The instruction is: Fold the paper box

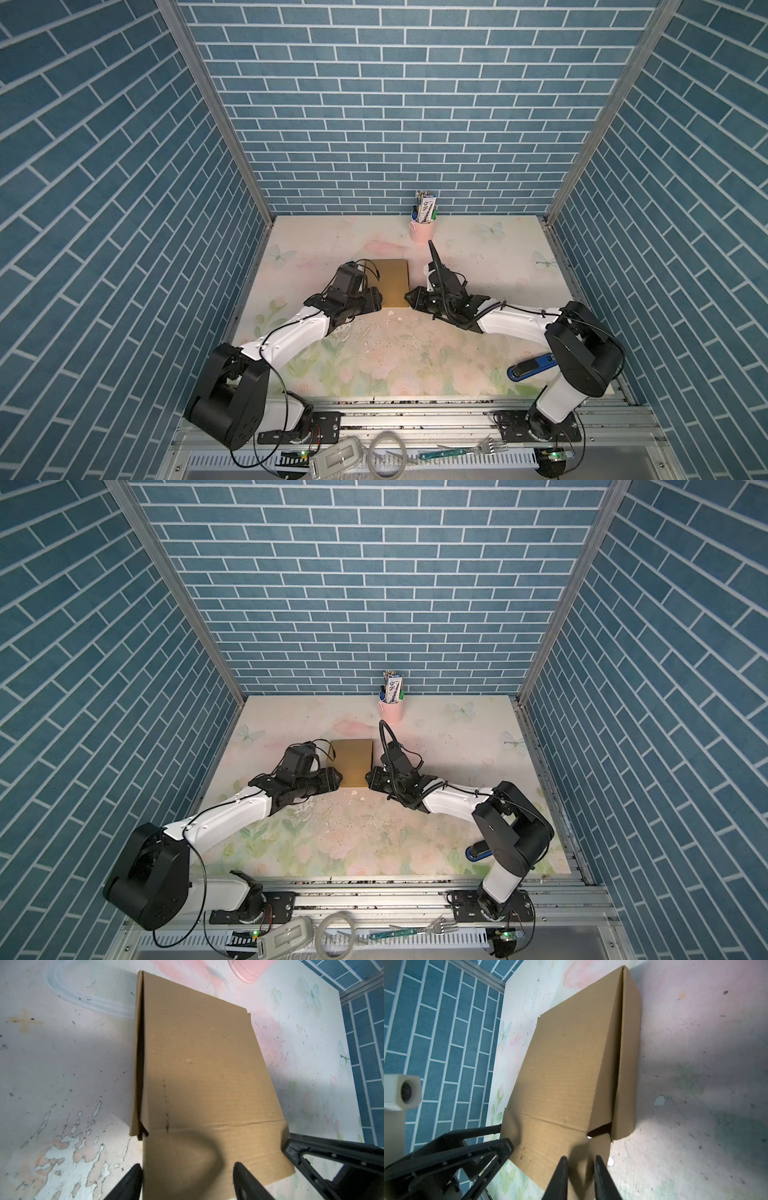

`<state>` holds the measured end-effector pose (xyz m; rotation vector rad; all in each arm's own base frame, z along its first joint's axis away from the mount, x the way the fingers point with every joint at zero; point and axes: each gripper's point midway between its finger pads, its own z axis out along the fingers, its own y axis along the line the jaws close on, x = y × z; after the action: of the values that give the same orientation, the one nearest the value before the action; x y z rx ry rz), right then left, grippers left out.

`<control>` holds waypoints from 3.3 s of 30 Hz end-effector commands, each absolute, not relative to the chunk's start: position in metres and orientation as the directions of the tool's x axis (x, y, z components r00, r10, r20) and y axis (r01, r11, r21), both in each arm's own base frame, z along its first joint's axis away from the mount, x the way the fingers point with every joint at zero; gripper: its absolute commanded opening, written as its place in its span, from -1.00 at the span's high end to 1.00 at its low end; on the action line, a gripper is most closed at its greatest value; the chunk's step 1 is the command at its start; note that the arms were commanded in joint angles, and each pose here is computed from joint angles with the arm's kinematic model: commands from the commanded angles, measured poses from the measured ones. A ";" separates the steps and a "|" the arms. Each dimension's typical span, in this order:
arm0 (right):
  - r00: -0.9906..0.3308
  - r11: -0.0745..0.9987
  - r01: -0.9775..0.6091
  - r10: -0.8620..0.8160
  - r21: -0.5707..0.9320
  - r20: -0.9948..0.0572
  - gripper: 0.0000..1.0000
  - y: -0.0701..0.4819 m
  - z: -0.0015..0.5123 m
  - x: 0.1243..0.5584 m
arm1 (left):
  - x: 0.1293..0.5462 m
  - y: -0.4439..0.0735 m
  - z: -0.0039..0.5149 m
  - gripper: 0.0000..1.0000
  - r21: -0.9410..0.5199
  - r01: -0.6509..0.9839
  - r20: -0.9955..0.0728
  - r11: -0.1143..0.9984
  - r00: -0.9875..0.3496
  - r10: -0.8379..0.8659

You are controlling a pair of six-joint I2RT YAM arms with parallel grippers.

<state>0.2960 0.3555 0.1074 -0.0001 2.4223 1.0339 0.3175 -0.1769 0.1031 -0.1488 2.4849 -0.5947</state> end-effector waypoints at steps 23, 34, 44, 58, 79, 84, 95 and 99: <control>-0.900 0.734 -0.162 0.164 0.659 -0.403 0.52 0.356 0.102 0.288 | 0.312 -0.177 0.089 -0.42 -0.426 0.030 -0.495 0.904 -0.844 -0.206; -0.896 0.742 -0.185 0.142 0.644 -0.420 0.49 0.356 0.114 0.290 | 0.315 -0.179 0.088 -0.42 -0.425 0.034 -0.492 0.905 -0.847 -0.200; -0.893 0.737 -0.194 0.142 0.648 -0.428 0.41 0.358 0.123 0.291 | 0.318 -0.181 0.100 -0.42 -0.427 0.052 -0.507 0.903 -0.840 -0.191; -0.886 0.720 -0.206 0.150 0.662 -0.439 0.40 0.366 0.133 0.295 | 0.317 -0.179 0.105 -0.43 -0.428 0.056 -0.517 0.902 -0.834 -0.194; -0.889 0.717 -0.201 0.152 0.668 -0.431 0.40 0.366 0.124 0.284 | 0.307 -0.171 0.101 -0.44 -0.416 0.044 -0.510 0.908 -0.838 -0.193; -0.899 0.705 -0.190 0.155 0.684 -0.410 0.41 0.370 0.118 0.283 | 0.305 -0.169 0.091 -0.44 -0.410 0.035 -0.499 0.912 -0.845 -0.192; -0.912 0.686 -0.169 0.162 0.707 -0.376 0.48 0.378 0.109 0.282 | 0.306 -0.167 0.080 -0.44 -0.403 0.027 -0.485 0.915 -0.854 -0.189; -0.914 0.685 -0.163 0.166 0.710 -0.370 0.49 0.378 0.108 0.282 | 0.306 -0.168 0.077 -0.44 -0.404 0.027 -0.481 0.915 -0.856 -0.188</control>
<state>0.2866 0.3696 0.1075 -0.0148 2.4899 1.0452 0.3107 -0.1697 0.0891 -0.1273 2.5156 -0.5602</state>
